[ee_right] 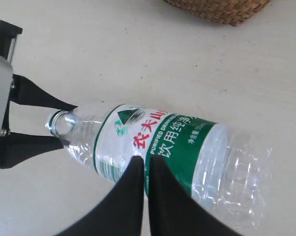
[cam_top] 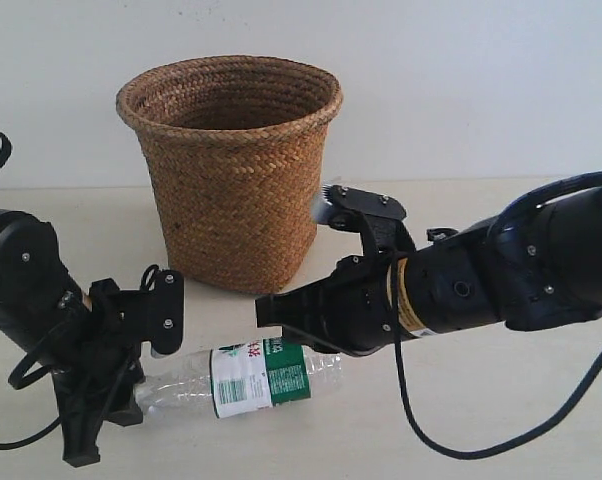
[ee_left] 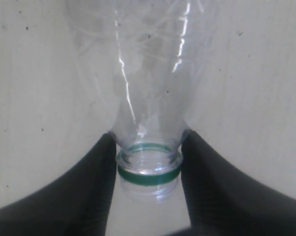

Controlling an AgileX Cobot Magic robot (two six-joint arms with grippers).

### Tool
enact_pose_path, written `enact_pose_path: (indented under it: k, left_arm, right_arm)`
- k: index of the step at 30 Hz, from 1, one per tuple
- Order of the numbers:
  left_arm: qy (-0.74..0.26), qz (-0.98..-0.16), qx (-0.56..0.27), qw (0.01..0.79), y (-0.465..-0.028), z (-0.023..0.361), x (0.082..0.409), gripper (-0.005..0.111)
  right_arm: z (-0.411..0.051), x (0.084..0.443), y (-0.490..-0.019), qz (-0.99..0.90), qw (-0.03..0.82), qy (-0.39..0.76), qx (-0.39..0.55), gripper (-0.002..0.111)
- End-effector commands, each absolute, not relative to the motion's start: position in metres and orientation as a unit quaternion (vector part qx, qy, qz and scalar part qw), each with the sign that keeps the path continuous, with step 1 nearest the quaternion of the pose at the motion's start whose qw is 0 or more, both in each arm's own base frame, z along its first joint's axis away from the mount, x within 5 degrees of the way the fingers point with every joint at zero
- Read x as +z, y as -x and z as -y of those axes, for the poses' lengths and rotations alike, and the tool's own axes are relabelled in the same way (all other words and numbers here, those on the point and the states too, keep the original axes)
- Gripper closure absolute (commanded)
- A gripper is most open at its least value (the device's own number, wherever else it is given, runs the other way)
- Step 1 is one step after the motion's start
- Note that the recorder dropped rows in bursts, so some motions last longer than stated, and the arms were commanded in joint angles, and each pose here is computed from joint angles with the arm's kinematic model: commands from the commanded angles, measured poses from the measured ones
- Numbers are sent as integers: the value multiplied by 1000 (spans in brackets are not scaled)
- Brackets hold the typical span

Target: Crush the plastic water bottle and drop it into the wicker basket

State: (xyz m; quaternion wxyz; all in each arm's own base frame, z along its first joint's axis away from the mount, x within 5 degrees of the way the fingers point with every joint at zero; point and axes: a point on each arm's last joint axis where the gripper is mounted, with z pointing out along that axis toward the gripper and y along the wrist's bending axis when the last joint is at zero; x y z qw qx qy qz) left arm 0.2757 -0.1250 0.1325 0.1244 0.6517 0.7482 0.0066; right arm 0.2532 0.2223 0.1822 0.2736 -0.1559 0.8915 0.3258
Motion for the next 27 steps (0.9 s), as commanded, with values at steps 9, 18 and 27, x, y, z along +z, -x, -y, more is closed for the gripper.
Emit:
enact_pose_path:
  k: [9,18,27]
  left_arm:
    - [-664,-734,14,138,-278,128,133,103]
    - [-665,-733,14,139,-278,128,133,103]
    - [-665,-734,14,139,-278,128,133,103]
  right_arm:
    - [-226,156,-258,-906,246,153,309,108]
    - [-230,142,-266,-914,236,149,295,108]
    - [-229,117,-269,-929,212,134,272,108]
